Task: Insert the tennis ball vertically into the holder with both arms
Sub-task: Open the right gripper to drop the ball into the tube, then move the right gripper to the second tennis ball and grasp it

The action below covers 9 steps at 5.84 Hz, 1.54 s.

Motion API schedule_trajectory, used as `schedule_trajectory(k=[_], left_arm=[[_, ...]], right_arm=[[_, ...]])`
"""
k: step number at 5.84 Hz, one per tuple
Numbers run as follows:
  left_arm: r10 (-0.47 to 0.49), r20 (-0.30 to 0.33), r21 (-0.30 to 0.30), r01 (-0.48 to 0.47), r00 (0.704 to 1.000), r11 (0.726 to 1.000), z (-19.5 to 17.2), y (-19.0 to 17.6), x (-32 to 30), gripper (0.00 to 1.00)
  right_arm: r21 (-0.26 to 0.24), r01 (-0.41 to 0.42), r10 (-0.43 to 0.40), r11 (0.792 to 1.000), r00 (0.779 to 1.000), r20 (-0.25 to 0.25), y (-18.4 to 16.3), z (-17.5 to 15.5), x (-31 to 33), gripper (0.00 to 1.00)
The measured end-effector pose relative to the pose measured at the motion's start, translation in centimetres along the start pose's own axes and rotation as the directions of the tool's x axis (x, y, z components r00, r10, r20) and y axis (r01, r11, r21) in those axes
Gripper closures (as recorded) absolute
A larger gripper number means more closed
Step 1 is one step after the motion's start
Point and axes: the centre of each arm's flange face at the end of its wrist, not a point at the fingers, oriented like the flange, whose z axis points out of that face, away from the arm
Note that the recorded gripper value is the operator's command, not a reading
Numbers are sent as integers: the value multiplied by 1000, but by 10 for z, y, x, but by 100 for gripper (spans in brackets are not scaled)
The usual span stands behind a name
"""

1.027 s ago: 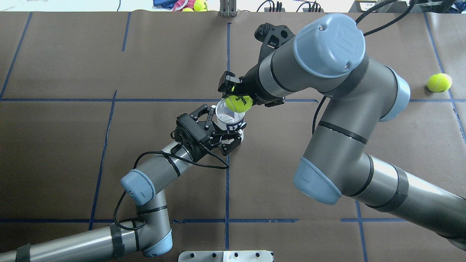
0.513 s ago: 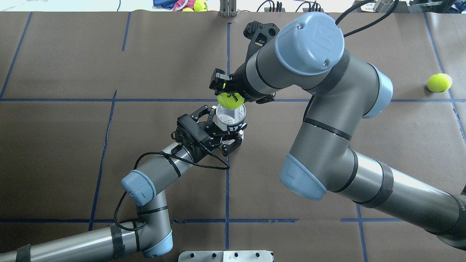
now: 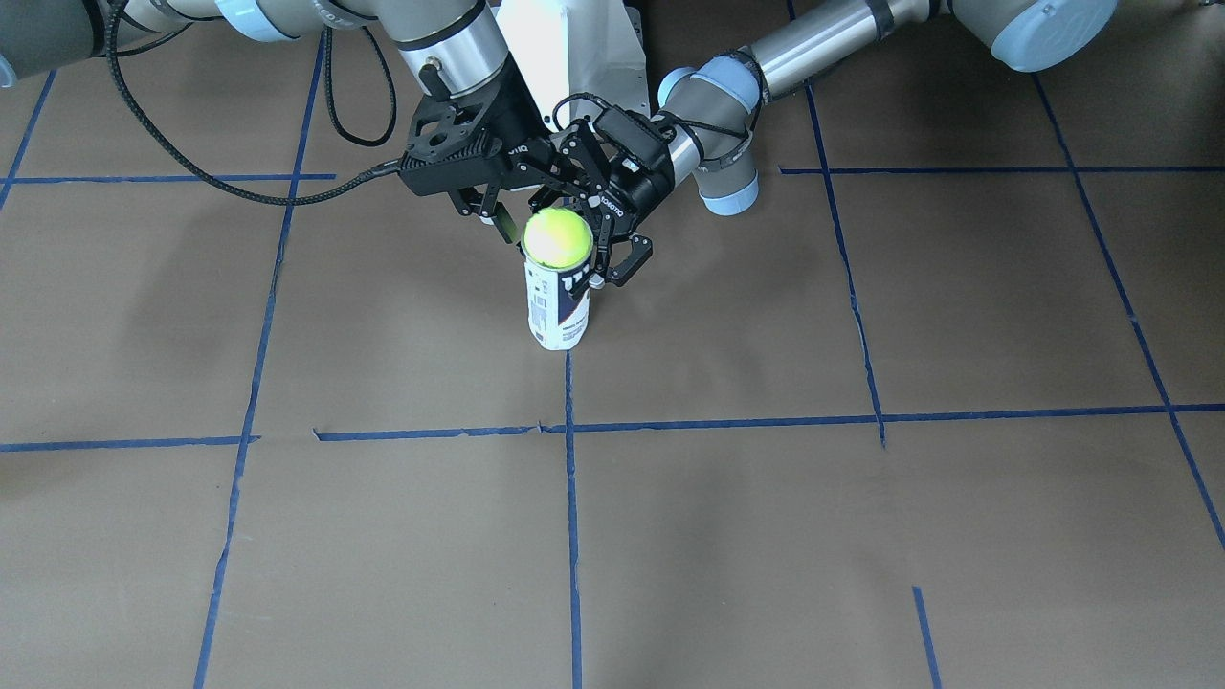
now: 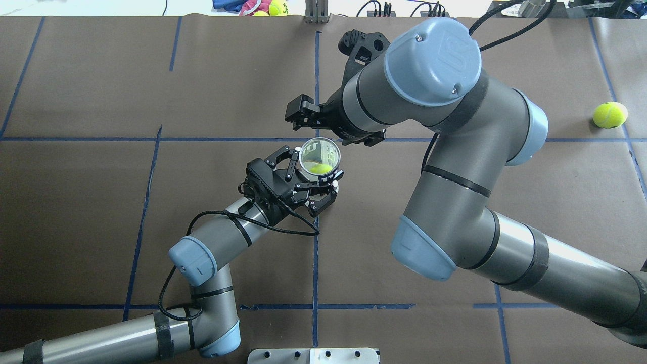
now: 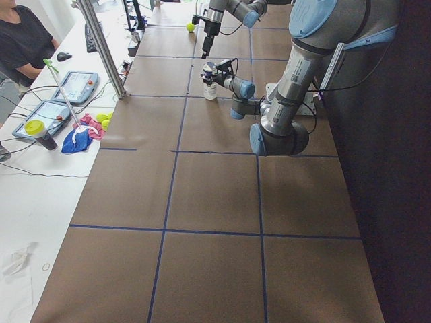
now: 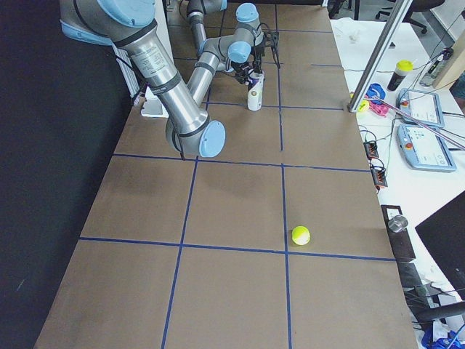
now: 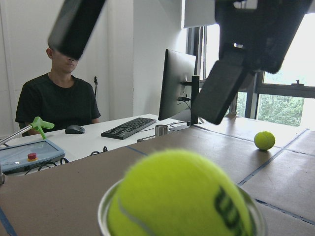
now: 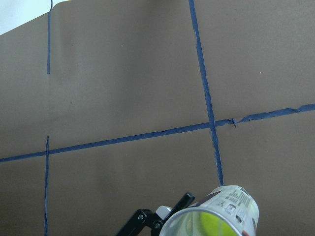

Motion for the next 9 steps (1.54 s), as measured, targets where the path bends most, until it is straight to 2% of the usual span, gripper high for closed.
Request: schedule_trajectory(k=[2, 4, 6, 8, 9], left_arm=[[-1, 0, 1, 1, 1000, 1000, 0, -1, 0, 13], [-2, -1, 3, 2, 1000, 1000, 0, -2, 1, 13], [-4, -2, 5, 4, 1000, 1000, -1, -2, 1, 13], [-5, -2, 5, 5, 1000, 1000, -1, -2, 0, 13], [-6, -2, 5, 6, 1000, 1000, -1, -2, 0, 13]], right_arm=[[-3, 31, -31, 1000, 999, -9, -5, -8, 24, 1], [4, 164, -163, 986, 982, -99, -52, -16, 101, 1], [-27, 271, -269, 962, 930, -251, -124, -14, 209, 1], [-53, 252, -252, 966, 879, -405, -200, -13, 319, 1], [-81, 255, -262, 964, 844, -467, -232, -23, 379, 1]])
